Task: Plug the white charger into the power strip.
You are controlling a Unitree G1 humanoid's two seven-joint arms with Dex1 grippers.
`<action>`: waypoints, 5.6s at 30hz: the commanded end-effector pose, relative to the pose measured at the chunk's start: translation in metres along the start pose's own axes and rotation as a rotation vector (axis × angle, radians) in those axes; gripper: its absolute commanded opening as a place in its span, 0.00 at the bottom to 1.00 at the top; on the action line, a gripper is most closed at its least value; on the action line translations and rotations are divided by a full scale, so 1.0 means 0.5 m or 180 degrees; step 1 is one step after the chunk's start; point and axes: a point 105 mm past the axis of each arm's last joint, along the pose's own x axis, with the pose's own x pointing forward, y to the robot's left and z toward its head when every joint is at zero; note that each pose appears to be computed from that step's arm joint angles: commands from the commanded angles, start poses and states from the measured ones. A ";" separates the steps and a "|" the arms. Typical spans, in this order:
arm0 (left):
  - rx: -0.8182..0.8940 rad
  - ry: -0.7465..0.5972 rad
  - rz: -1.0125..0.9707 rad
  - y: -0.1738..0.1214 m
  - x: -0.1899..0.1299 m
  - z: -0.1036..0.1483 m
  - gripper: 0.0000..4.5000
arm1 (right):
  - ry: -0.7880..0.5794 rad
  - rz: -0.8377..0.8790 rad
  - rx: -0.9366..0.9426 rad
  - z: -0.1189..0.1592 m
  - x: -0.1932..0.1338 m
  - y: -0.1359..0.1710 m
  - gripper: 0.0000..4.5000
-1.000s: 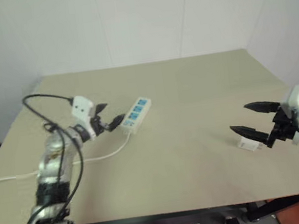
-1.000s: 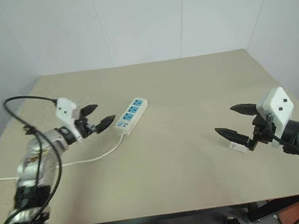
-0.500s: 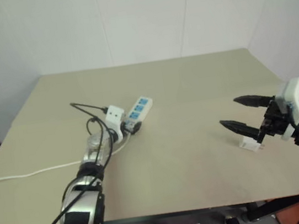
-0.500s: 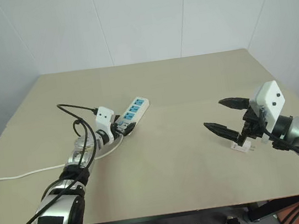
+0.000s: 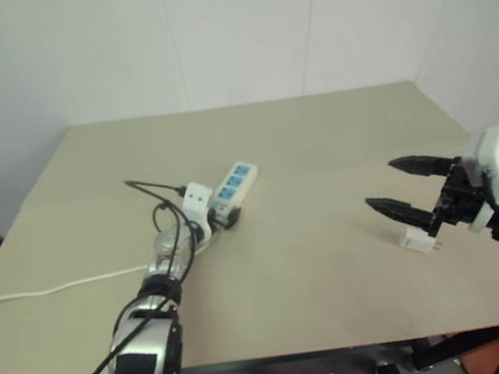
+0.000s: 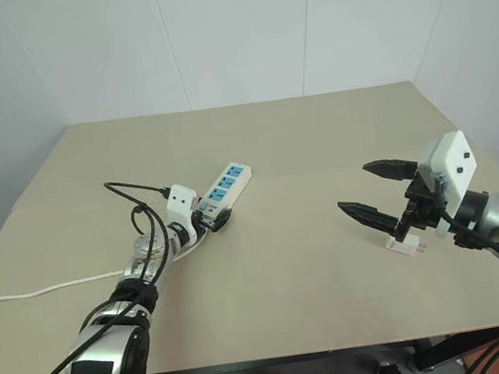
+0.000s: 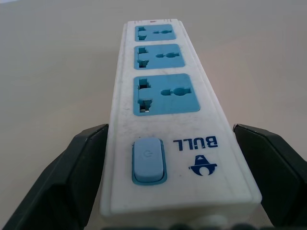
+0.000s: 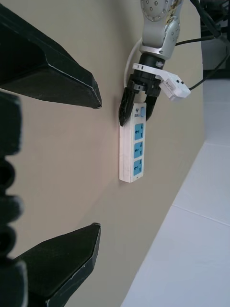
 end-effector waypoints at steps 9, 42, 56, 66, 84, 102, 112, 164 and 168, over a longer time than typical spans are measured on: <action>-0.0215 0.0268 -0.0231 -0.046 0.007 -0.054 0.73 | -0.0277 0.0064 -0.0167 0.060 0.012 0.009 1.00; 0.0792 -0.0149 -0.3202 -0.290 -0.103 -0.018 0.73 | 0.1851 -0.0150 0.0360 -0.060 -0.009 -0.102 1.00; 0.0653 -0.0152 -0.3093 -0.297 -0.099 -0.022 0.73 | 0.3427 0.0640 0.0248 -0.172 -0.016 -0.108 1.00; 0.0676 -0.0096 -0.3148 -0.296 -0.109 -0.027 0.73 | 0.3581 0.0735 0.0205 -0.219 0.002 -0.106 1.00; 0.0685 -0.0088 -0.3140 -0.289 -0.119 -0.024 0.73 | 0.3827 0.0907 0.0223 -0.282 0.000 -0.086 0.43; 0.0831 0.0027 -0.3366 -0.270 -0.134 -0.025 0.73 | 0.0478 0.0717 0.0383 -0.014 0.174 -0.046 0.26; 0.0899 0.0057 -0.3235 -0.264 -0.127 -0.025 0.73 | -0.0374 0.1247 0.0770 -0.064 0.222 0.116 0.26; 0.0996 0.0300 -0.3143 -0.246 -0.156 -0.049 0.73 | -0.0364 0.1451 0.0434 -0.184 0.244 0.180 0.26; 0.0993 0.0302 -0.3137 -0.246 -0.157 -0.049 0.73 | -0.0378 0.1438 0.0300 -0.189 0.237 0.176 0.26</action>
